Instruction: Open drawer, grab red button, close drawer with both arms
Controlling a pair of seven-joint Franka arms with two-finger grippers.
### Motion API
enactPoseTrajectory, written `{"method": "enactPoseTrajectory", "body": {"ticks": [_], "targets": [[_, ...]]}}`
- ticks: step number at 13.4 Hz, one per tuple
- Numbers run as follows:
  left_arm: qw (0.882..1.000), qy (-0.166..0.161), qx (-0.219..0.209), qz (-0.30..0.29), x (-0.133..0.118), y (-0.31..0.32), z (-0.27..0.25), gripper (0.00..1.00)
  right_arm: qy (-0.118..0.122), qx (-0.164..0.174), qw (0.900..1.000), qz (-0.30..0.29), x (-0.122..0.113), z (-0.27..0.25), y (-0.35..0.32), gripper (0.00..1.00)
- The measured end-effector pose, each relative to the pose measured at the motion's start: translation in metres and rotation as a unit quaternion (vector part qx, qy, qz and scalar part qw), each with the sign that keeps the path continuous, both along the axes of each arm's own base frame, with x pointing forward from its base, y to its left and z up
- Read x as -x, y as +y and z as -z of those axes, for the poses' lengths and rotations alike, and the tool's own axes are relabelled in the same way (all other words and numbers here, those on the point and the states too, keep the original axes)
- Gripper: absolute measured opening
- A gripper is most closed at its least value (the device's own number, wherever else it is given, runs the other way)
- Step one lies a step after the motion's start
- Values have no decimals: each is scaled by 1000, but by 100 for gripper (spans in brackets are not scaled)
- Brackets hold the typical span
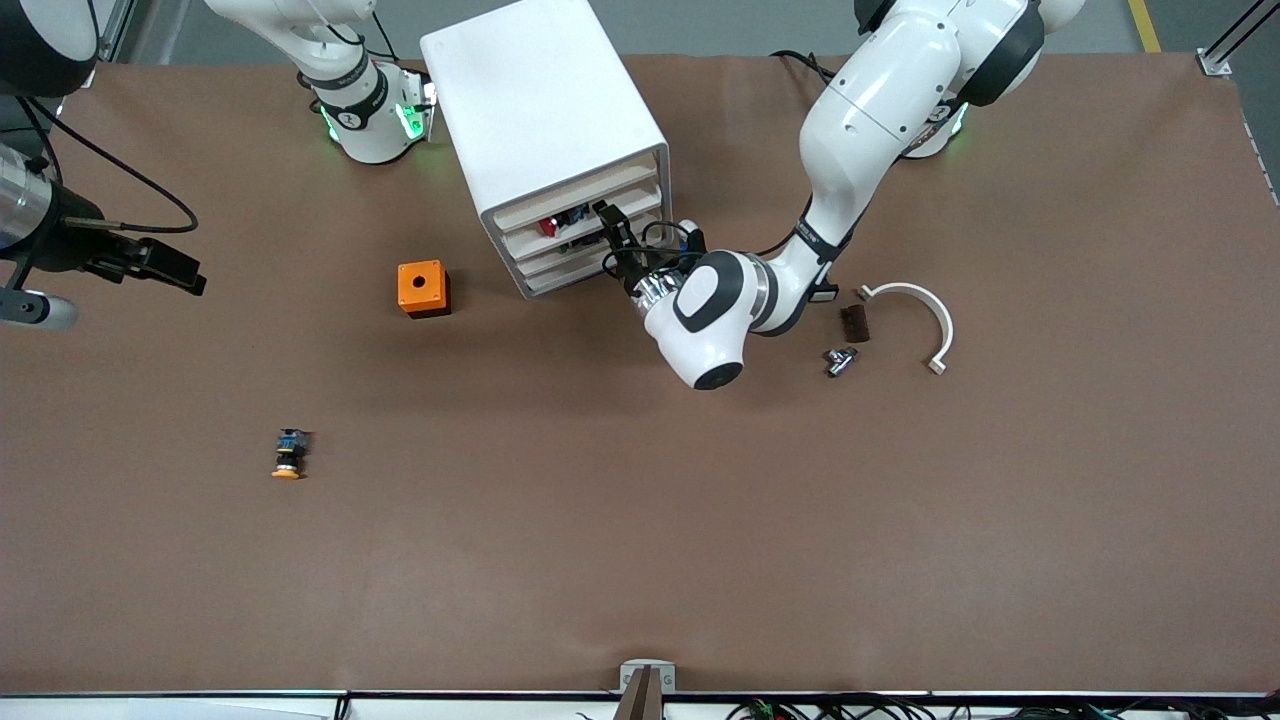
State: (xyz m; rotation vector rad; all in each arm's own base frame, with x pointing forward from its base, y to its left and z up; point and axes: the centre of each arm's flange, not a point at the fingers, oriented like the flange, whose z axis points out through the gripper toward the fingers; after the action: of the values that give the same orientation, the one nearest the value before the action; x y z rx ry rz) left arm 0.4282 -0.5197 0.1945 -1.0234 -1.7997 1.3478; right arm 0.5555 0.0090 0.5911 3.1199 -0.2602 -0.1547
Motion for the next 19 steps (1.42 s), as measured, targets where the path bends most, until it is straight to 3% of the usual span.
{"method": "enactPoseTrajectory", "body": {"ticks": [2,3,6,7,8,10,13,19], "targets": [[1000,0,1,3,3,-2,0,50,11,1,1000,4,2,2,2,100],[1000,-1,3,3,2,-2,0,42,14,2,1000,16,3,2,5,100],[1000,-3,5,0,-2,1,-1,35,16,8,998,67,5,2,25,100],[1000,-5,5,-2,-4,2,-1,28,17,5,997,80,5,2,33,100],[1000,-7,5,-3,-7,3,-1,15,20,1,995,95,6,3,38,100],[1000,-13,8,-6,-12,6,-3,14,33,-2,989,147,9,4,46,100],[999,-24,12,-19,-30,16,-7,14,31,5,979,202,14,-1,83,100],[995,-70,26,-67,-101,69,-23,14,45,-10,957,285,23,-4,130,100]]}}
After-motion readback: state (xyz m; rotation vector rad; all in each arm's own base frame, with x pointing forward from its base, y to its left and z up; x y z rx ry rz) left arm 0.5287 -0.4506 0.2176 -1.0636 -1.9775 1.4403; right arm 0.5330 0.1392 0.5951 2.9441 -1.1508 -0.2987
